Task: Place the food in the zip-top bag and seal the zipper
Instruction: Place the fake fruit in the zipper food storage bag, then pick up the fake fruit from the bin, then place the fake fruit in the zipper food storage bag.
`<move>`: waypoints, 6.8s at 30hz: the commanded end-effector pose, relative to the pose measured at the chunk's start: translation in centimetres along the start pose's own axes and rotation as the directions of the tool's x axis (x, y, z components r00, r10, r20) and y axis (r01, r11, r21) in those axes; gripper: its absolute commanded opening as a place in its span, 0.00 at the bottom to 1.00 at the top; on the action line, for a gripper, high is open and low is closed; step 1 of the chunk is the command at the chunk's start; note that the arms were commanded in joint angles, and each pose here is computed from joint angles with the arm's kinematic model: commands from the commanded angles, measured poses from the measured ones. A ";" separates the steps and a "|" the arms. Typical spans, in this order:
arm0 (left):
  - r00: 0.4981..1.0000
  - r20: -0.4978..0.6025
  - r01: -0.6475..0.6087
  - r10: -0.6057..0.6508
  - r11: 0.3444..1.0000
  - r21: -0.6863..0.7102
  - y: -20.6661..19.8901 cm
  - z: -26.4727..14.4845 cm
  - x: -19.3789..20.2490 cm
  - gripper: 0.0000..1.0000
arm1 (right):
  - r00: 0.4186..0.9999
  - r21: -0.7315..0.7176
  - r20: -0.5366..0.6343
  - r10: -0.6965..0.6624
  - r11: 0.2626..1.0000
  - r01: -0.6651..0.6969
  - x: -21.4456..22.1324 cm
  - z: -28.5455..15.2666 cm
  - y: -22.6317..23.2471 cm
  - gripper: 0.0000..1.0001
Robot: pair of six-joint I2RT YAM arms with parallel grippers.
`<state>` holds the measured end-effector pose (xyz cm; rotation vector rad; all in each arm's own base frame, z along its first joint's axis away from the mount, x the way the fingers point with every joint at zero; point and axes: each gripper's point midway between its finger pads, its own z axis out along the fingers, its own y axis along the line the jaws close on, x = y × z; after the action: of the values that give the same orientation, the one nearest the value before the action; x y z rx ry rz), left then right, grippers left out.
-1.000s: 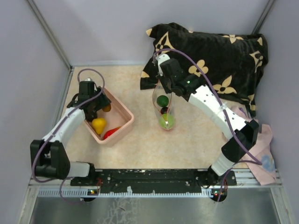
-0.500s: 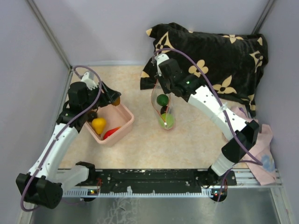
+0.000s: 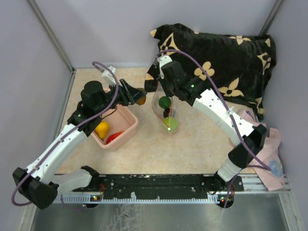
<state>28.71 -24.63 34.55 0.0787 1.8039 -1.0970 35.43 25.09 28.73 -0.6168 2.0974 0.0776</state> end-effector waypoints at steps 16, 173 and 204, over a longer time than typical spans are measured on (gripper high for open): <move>0.999 0.037 0.027 -0.031 0.994 0.107 -5.0 6.7 0.5 0.13 | 0.993 -0.022 0.107 0.042 0.999 -0.040 -3.3 -1.8 0.2 0.00; 0.996 -0.078 -0.014 -0.036 0.829 -0.559 18.1 -5.7 3.7 0.47 | 0.997 0.001 0.059 0.042 0.999 -0.042 1.2 -4.3 -2.5 0.00; 0.975 0.195 -0.166 0.107 0.934 0.316 -8.1 0.1 -1.0 0.49 | 0.986 -0.138 0.067 0.155 0.980 -0.145 -1.3 -2.1 0.9 0.00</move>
<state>25.76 -27.96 36.66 0.2927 1.5976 -1.1811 33.06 24.62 27.33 -0.5769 2.1677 0.2382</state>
